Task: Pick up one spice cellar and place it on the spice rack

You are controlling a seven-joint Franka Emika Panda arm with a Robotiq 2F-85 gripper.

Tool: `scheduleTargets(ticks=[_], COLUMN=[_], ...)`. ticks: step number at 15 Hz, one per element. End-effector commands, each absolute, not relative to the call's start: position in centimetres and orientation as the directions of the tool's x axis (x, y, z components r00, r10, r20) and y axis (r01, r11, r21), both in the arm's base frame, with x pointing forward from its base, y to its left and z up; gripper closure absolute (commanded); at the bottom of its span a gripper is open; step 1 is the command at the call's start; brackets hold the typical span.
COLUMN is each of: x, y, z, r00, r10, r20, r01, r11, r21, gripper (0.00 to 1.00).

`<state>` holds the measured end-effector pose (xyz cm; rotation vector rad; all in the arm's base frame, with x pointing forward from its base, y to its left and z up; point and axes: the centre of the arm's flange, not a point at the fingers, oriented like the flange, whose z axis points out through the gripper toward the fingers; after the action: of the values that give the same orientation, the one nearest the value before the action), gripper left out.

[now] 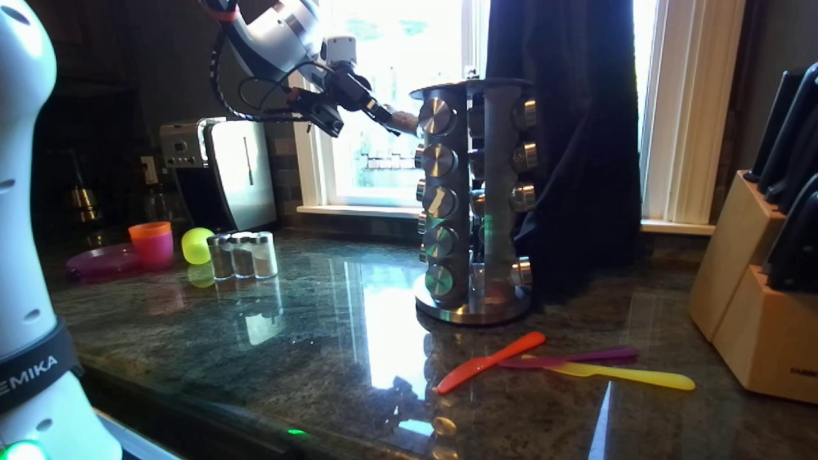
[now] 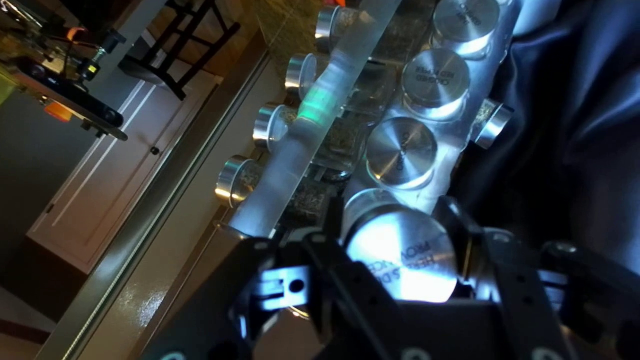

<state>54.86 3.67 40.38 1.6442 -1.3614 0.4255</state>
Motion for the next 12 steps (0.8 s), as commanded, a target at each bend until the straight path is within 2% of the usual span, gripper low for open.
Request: scheduleTargets(ticks=[1, 12], x=[53.9, 52.4], y=[2.9, 2.1], z=[39.9, 40.0], r00=[0.301, 0.275], r10=[-0.548, -0.520], r20=[0.780, 0.809], r01=[-0.922, -0.934], r11=[0.040, 0.053], r21=[0.384, 0.352], gripper=[0.76, 0.76])
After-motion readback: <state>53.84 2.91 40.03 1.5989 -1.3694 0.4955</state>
